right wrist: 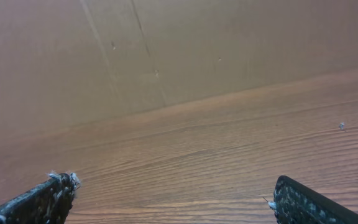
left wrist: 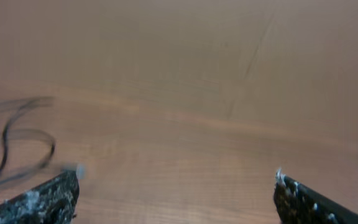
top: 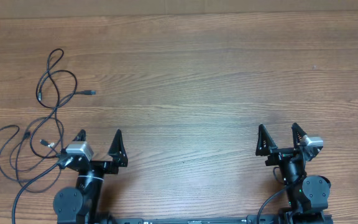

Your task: Untangle cables

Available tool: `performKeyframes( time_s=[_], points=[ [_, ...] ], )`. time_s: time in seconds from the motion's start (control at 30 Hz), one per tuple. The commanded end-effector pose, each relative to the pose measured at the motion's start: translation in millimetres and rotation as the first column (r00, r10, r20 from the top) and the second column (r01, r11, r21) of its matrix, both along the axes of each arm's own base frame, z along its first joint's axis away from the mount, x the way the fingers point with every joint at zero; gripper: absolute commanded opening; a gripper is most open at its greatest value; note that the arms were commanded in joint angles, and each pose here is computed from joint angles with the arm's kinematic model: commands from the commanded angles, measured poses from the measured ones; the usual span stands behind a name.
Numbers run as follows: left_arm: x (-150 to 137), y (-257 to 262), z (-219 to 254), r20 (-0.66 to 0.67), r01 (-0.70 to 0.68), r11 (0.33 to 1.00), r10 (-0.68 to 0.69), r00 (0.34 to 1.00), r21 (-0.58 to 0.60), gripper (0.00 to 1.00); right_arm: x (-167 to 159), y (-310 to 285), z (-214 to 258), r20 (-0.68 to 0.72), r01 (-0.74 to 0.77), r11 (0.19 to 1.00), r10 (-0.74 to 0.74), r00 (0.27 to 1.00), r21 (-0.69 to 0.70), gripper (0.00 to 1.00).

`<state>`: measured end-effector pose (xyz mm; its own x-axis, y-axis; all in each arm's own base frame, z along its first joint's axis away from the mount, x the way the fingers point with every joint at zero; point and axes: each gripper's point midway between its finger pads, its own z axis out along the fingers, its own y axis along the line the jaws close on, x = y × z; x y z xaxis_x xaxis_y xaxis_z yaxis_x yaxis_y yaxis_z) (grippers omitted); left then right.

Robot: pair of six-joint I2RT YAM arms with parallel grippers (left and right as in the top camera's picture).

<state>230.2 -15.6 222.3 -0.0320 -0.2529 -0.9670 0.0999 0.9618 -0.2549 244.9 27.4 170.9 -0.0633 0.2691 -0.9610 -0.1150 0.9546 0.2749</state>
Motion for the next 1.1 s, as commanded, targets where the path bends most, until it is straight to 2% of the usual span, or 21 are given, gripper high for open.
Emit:
performKeyframes(
  time_s=[0.0,0.1,0.2,0.4,0.47,1.07],
  points=[
    [4.4,-3.4,1.9,0.084,0.013,0.997,-0.019,0.996,0.077,1.00,0.5,-2.9,-1.9,0.004,0.015,1.000,-0.015,1.000,-0.007,1.00],
    [6.5,-4.9,12.2,0.196,0.000,0.988,-0.031,0.980,0.157,1.00,0.5,-2.9,-1.9,0.004,0.015,1.000,-0.015,1.000,-0.007,1.00],
    [9.1,-6.3,5.0,0.235,-0.003,0.983,-0.040,0.971,0.181,1.00,0.5,-2.9,-1.9,0.004,0.015,1.000,-0.015,1.000,-0.007,1.00],
    [14.4,-5.2,-64.3,-0.046,0.041,0.985,-0.033,0.998,0.165,1.00,0.5,-2.9,-1.9,0.004,0.015,1.000,-0.015,1.000,-0.007,1.00],
    [14.8,-4.7,-57.7,-0.018,0.033,0.985,-0.030,0.999,0.168,1.00,0.5,-2.9,-1.9,0.004,0.015,1.000,-0.015,1.000,-0.007,1.00],
    [14.7,-4.7,-62.7,-0.039,0.036,0.985,-0.030,0.999,0.166,0.99,0.5,-2.9,-1.9,0.004,0.015,1.000,-0.015,1.000,-0.007,1.00]
  ],
)
